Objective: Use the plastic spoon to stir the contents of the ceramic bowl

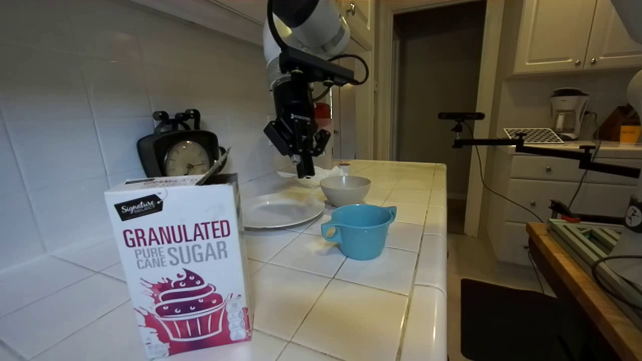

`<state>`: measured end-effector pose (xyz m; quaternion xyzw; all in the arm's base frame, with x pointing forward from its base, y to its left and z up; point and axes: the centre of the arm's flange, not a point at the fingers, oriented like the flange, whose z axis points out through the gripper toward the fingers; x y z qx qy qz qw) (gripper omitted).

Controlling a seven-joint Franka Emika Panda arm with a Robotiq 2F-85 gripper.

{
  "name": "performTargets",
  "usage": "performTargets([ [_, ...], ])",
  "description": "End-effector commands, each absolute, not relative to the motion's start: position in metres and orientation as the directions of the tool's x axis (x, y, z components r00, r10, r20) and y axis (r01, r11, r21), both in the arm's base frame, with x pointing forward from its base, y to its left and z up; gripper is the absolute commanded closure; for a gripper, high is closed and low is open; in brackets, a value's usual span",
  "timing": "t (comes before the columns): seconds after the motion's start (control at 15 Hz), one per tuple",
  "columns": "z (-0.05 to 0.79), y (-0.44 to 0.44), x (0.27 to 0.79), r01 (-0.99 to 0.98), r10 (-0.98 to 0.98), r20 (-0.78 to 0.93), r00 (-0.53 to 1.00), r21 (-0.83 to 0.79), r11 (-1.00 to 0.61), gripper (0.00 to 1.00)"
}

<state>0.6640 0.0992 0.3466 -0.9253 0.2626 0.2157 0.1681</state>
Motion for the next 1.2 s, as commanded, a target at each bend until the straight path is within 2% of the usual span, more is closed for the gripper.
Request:
performTargets([
  [0.0, 0.343, 0.083, 0.607, -0.561, -0.372, -0.527, 0.764, -0.258, -0.787, 0.97],
  [0.6, 0.341, 0.021, 0.528, -0.646, -0.389, -0.566, 0.727, -0.371, -0.667, 0.97],
  [1.13, 0.327, -0.044, 0.507, -0.68, -0.42, -0.535, 0.733, -0.572, -0.459, 0.97],
])
